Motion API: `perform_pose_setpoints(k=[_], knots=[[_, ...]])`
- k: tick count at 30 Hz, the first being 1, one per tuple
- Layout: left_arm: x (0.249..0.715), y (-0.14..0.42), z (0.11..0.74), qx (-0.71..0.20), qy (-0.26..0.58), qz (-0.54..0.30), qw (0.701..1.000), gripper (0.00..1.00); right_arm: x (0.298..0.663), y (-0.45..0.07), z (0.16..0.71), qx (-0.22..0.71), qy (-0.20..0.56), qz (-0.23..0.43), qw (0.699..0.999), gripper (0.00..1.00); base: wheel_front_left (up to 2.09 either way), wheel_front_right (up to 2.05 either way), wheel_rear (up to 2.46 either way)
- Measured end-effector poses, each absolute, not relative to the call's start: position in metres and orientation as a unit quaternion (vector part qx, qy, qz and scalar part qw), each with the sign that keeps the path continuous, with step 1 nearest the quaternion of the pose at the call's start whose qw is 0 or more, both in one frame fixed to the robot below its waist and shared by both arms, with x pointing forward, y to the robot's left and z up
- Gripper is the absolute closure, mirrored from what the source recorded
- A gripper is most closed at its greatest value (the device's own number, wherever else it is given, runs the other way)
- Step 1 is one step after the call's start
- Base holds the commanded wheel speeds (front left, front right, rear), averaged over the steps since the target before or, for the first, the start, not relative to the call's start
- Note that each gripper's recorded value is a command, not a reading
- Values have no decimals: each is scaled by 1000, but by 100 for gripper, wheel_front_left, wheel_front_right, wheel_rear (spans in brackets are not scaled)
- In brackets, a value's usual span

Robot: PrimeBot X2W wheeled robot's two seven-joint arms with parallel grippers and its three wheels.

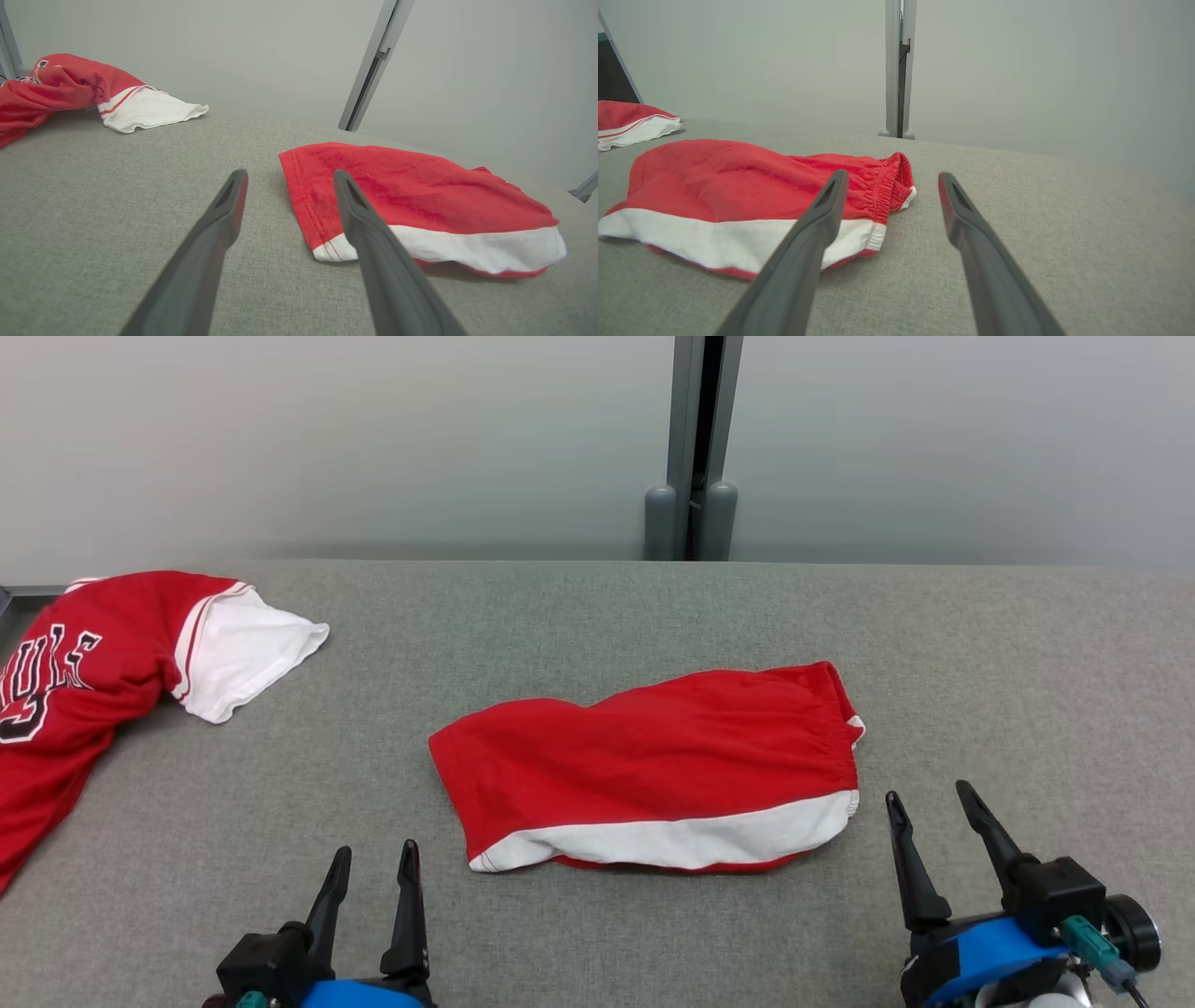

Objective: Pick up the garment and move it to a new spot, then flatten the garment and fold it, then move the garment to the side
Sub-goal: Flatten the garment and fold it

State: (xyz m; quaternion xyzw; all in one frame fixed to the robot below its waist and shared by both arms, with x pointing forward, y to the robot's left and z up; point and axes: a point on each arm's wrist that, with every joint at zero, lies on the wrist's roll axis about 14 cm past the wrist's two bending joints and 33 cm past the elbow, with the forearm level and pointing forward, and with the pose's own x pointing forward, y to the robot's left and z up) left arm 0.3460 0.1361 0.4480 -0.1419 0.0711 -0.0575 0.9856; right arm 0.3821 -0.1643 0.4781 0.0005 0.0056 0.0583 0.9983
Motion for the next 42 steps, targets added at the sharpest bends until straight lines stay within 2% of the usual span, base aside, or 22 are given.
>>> perform_pose_setpoints(k=[4,11,17,23,26,28,30,32,34,42], knots=[[350,134,445,-141,76,-60,985,0,395,-169,461,-37,45,57,997,0,0,0,0],[355,136,437,-138,88,-56,985,0,415,-152,423,-76,143,95,982,0,0,0,0],[355,142,432,-136,94,-47,985,0,420,-140,396,-79,208,123,967,0,0,0,0],[353,146,432,-135,94,-41,985,0,421,-135,386,-72,234,135,960,0,0,0,0],[352,147,432,-135,94,-40,986,0,419,-132,385,-68,236,141,959,44,0,0,0],[352,147,432,-134,94,-40,986,0,419,-130,385,-62,239,143,959,60,0,0,0],[351,146,432,-134,93,-43,986,0,418,-127,384,-57,243,146,957,65,0,0,0],[351,144,433,-134,93,-46,986,0,417,-126,383,-52,247,148,956,76,0,0,0],[351,142,433,-133,93,-50,985,0,418,-126,384,-53,244,150,957,100,0,0,0],[344,115,427,-135,117,-99,979,0,419,-128,392,-54,221,154,962,100,0,0,0]])
